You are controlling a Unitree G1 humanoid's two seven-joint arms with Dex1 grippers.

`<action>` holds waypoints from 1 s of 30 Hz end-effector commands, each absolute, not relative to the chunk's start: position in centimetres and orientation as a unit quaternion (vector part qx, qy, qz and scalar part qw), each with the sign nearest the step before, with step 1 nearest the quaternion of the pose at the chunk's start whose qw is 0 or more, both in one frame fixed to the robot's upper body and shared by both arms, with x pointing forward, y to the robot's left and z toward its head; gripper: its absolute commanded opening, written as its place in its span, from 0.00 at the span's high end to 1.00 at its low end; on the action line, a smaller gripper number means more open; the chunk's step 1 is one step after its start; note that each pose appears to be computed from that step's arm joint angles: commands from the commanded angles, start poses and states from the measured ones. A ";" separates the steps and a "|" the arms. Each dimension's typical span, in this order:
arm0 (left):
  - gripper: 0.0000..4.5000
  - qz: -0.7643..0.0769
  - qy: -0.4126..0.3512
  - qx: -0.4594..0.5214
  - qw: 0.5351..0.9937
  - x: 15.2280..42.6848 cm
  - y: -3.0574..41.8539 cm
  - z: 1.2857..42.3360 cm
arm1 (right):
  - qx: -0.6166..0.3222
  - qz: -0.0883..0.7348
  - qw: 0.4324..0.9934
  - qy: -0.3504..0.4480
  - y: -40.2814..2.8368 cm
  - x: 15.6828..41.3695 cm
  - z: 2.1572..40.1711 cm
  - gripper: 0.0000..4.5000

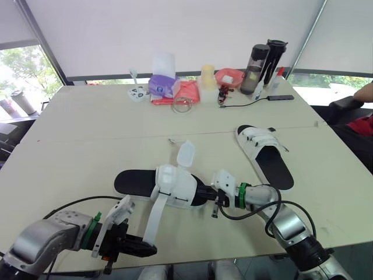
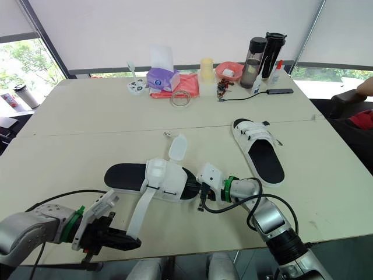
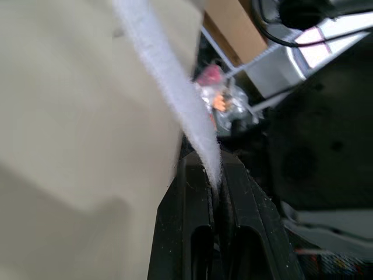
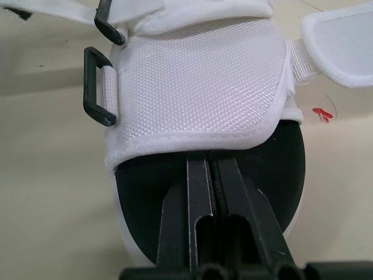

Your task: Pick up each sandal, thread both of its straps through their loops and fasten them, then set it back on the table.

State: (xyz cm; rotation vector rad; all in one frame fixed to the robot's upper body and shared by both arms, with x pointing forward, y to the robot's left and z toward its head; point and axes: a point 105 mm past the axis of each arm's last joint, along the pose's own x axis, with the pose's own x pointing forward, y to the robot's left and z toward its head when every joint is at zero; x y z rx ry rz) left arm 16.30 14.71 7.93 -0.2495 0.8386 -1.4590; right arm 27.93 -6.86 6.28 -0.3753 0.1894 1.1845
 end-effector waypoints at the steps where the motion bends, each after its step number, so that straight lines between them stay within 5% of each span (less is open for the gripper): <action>1: 0.99 -0.675 0.352 -0.111 0.639 15.6 14.2 9.7 | -0.187 0.538 0.797 0.202 -8.5 26.9 0.8 1.00; 7: 0.99 -0.684 0.364 -0.098 0.625 14.8 14.7 9.7 | -0.188 0.540 0.795 0.203 -8.5 26.8 0.7 1.00; 20: 0.99 -0.695 0.217 -0.164 0.666 20.5 12.4 17.4 | -0.196 0.540 0.792 0.205 -9.0 26.9 0.6 1.00; 29: 0.99 -0.576 0.158 -0.210 0.774 28.8 11.2 17.6 | -0.209 0.546 0.786 0.199 -8.6 26.9 0.7 1.00; 30: 0.93 -0.566 0.160 -0.209 0.781 29.4 11.1 17.2 | -0.208 0.546 0.787 0.199 -8.6 26.9 0.7 1.00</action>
